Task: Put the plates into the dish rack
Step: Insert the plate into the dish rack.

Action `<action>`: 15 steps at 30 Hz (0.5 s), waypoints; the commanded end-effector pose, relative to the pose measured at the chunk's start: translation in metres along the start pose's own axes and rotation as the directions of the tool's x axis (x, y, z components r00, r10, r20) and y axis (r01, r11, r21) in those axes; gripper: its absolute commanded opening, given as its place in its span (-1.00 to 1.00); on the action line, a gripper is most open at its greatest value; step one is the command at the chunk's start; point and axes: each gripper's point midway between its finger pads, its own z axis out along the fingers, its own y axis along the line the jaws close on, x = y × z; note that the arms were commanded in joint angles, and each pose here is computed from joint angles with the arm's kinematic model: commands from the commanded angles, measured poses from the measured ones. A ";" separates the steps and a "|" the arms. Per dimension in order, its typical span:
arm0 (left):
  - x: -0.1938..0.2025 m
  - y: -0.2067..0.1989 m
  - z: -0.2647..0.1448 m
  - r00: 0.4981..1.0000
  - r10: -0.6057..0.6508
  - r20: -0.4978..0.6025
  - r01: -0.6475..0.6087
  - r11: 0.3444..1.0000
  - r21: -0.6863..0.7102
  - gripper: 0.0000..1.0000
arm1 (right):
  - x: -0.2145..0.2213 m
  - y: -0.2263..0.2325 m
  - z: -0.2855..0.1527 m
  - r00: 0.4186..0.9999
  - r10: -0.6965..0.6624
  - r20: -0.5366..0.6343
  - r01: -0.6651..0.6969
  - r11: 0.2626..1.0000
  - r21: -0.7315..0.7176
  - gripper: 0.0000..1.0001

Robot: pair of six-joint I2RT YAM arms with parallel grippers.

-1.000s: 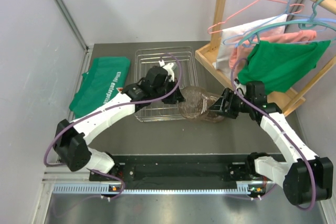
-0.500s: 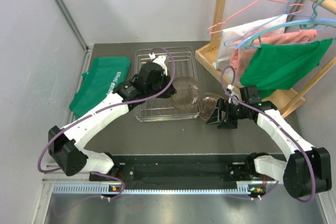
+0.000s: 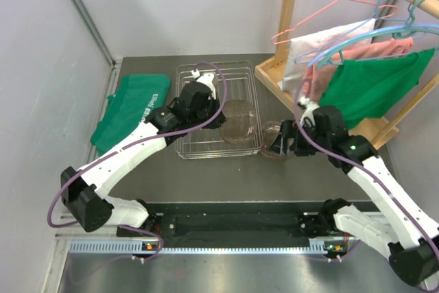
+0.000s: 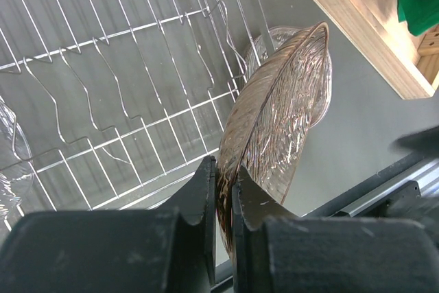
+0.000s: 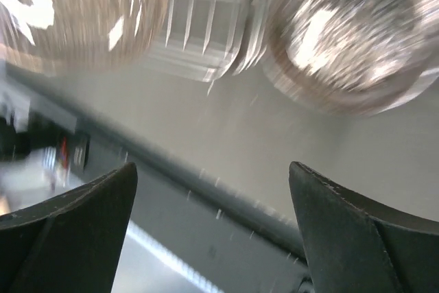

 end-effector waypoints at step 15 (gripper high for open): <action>-0.017 -0.010 -0.016 0.997 0.001 0.073 -0.005 0.999 0.051 -1.00 | -0.035 -0.136 -0.007 0.859 0.434 0.271 -0.497 0.834 0.239 0.90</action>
